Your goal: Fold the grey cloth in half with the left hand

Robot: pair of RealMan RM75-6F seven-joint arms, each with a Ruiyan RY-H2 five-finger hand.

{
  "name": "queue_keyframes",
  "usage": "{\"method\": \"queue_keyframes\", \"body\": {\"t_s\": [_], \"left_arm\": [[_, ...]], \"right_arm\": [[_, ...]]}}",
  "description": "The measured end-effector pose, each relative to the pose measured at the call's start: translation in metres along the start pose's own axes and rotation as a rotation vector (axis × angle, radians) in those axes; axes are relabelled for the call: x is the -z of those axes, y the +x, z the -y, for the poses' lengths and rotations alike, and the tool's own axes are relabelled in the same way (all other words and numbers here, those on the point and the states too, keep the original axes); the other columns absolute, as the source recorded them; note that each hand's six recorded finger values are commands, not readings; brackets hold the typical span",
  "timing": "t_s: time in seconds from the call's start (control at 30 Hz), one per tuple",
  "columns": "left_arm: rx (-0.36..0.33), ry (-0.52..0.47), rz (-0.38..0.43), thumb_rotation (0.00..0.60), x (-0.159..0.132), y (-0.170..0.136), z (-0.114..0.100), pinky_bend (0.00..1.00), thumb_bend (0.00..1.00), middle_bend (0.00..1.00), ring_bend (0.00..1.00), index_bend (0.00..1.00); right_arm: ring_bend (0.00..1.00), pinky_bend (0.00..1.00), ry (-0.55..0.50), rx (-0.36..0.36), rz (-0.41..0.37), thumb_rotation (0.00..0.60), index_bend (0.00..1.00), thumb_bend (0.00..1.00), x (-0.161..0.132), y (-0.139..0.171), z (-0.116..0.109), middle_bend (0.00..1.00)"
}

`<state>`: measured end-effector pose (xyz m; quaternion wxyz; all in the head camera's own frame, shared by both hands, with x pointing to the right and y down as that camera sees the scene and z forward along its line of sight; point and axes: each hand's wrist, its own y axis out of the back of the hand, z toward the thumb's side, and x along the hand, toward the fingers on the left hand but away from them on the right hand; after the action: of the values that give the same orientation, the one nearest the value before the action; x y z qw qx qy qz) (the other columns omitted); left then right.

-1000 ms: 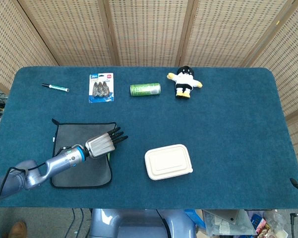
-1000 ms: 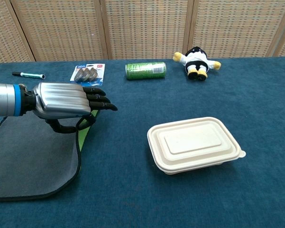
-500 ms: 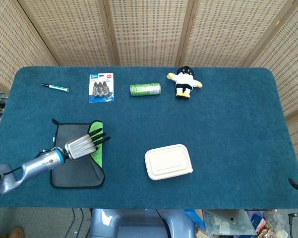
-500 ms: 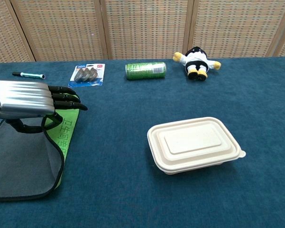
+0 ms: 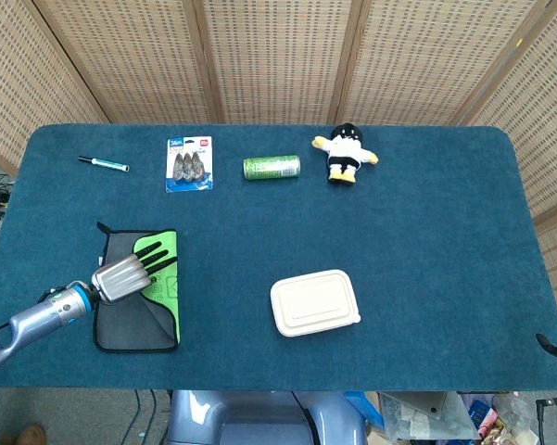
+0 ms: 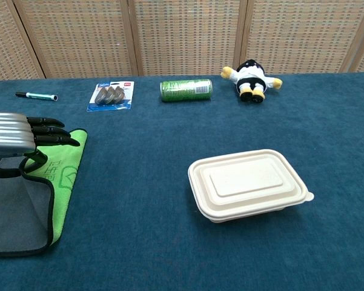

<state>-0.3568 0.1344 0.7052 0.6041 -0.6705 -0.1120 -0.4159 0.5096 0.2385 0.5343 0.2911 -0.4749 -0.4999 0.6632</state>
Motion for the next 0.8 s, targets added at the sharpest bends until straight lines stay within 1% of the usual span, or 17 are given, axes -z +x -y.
{"method": "queue_keyframes", "body": {"t_s": [0.2,0.4,0.8], "left_arm": [[0.028,0.013,-0.002,0.600,0.002,-0.010,0.015,0.00,0.50,0.00,0.00,0.62],[0.045,0.063,-0.001,0.600,0.007,-0.016,0.023,0.00,0.50,0.00,0.00,0.62],[0.081,0.111,-0.026,0.600,0.018,-0.031,0.039,0.00,0.50,0.00,0.00,0.62]], "right_arm": [[0.00,0.00,0.002,0.002,-0.004,0.600,0.00,0.00,-0.001,0.001,0.000,0.00],[0.00,0.00,0.002,0.004,-0.003,0.600,0.00,0.00,-0.002,0.002,-0.001,0.00],[0.00,0.00,0.002,0.006,-0.004,0.600,0.00,0.00,-0.002,0.002,-0.001,0.00]]}}
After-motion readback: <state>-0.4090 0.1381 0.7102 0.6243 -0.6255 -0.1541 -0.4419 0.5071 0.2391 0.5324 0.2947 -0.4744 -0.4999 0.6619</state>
